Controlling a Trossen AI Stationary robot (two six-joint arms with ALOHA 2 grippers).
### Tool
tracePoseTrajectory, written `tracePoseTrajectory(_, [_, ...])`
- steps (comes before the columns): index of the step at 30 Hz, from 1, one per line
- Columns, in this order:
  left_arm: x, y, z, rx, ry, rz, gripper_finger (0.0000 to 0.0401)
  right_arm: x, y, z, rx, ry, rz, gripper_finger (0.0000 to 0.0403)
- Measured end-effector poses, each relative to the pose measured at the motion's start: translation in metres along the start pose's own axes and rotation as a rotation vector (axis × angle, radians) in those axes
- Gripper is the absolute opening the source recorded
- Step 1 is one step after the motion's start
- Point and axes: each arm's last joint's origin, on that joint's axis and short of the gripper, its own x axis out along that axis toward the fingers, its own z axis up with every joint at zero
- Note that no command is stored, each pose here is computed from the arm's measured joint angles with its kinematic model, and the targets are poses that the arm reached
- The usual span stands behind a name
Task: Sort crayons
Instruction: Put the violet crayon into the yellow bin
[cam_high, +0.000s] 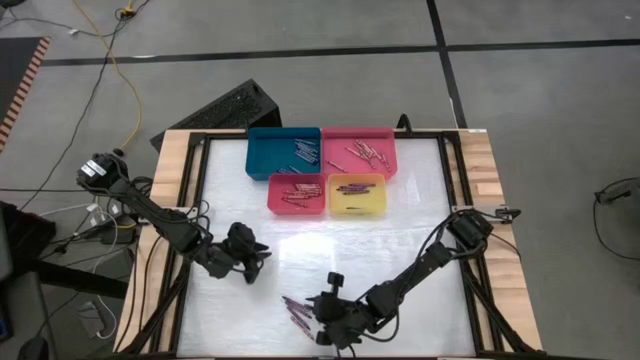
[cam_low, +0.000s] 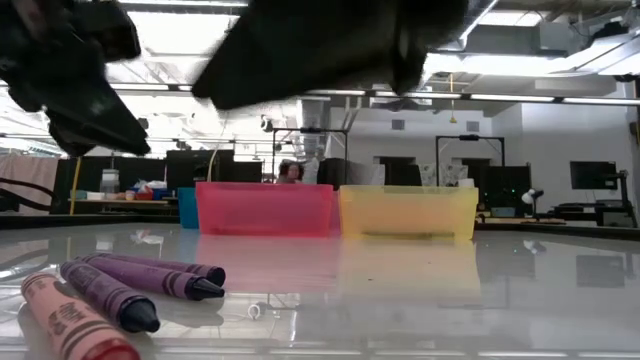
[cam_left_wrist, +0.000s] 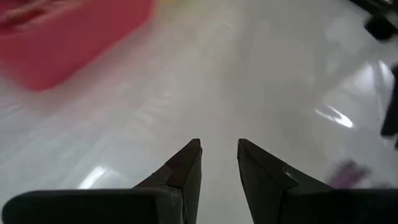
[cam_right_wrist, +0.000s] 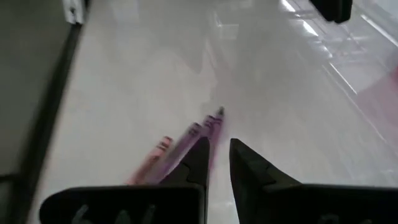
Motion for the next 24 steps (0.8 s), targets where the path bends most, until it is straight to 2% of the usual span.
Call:
tracePoseTrajectory(5, [-0.006, -0.013, -0.003, 0.120, 0.020, -0.133, 0.0094, -0.010, 0.009, 0.018, 0.029, -0.040, 0.036, 0.0059])
tracePoseTrajectory(10, [-0.017, -0.022, -0.014, 0.219, 0.028, -0.204, 0.0094, -0.017, 0.016, 0.048, 0.077, -0.108, 0.056, 0.0059])
tracePoseTrajectory(15, [-0.027, -0.028, -0.023, 0.141, 0.035, -0.240, 0.0094, -0.022, 0.017, 0.073, -0.033, -0.173, 0.032, 0.0059])
tracePoseTrajectory(20, [-0.035, -0.031, -0.028, 0.080, -0.009, -0.231, 0.0094, -0.019, 0.012, 0.067, -0.116, -0.112, -0.005, 0.0059])
tracePoseTrajectory(24, [-0.037, -0.034, -0.026, 0.033, -0.053, -0.231, 0.0094, -0.019, 0.010, 0.061, -0.070, -0.074, -0.027, 0.0059])
